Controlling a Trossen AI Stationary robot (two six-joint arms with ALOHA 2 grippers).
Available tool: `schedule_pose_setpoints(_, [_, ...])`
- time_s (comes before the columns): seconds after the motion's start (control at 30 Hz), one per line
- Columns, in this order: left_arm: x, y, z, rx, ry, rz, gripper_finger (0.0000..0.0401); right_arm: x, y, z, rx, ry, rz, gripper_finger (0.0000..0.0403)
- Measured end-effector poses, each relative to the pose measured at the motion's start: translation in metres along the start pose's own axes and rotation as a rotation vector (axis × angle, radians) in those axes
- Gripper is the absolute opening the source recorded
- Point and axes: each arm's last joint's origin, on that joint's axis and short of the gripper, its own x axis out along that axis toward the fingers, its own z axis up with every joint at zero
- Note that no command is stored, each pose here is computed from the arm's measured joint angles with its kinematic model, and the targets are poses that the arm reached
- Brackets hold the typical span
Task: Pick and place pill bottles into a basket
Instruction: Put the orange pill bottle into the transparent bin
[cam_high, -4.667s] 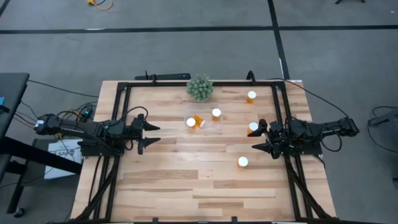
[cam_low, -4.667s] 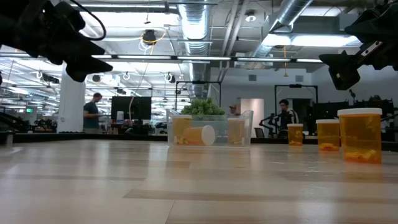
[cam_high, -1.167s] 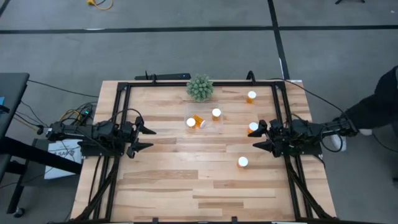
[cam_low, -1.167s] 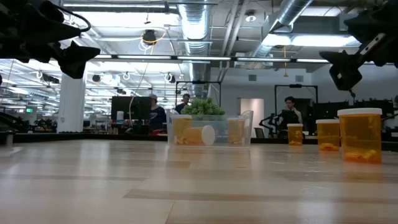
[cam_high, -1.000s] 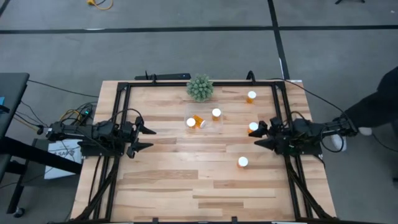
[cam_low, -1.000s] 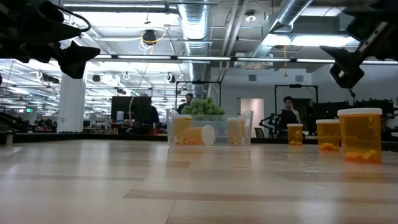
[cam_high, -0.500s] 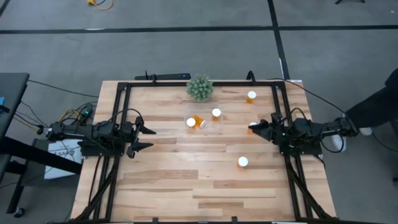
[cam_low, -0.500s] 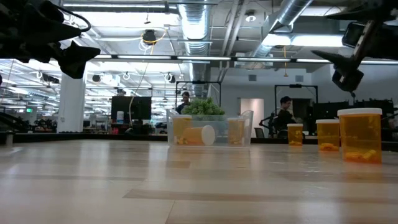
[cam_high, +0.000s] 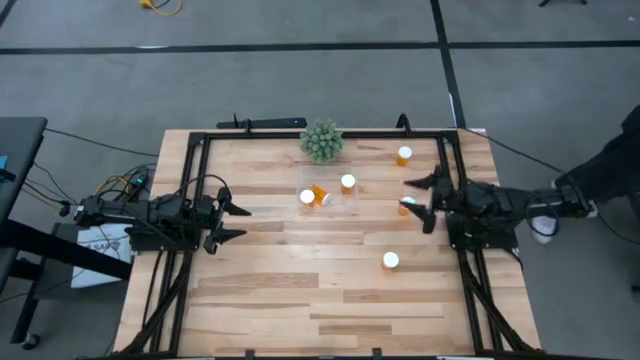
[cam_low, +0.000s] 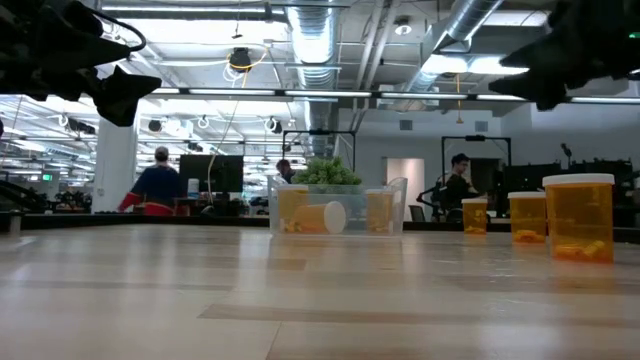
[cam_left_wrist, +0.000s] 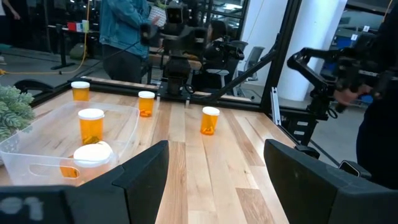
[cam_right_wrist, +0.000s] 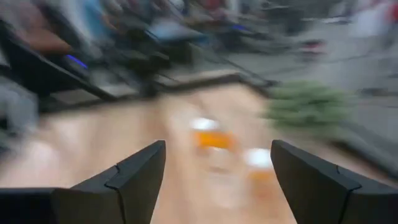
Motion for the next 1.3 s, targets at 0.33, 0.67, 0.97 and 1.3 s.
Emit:
schedule_pose_setpoints(0.33, [0.0,0.0,0.0,0.0,0.0,0.0,0.0254,0.027,-0.011,0.022,-0.114,0.165,-0.456,0.0286])
schedule_pose_setpoints(0.67, [0.0,0.0,0.0,0.0,0.0,0.0,0.0254,0.047,-0.026,0.008,0.119,0.228,-0.627,0.0286])
schedule_pose_setpoints(0.97, [0.0,0.0,0.0,0.0,0.0,0.0,0.0254,0.049,-0.051,0.001,0.429,0.289,-0.591,0.0286])
schedule_pose_setpoints(1.3, [0.0,0.0,0.0,0.0,0.0,0.0,0.0254,0.051,-0.076,-0.009,0.507,0.354,-0.689,0.0286])
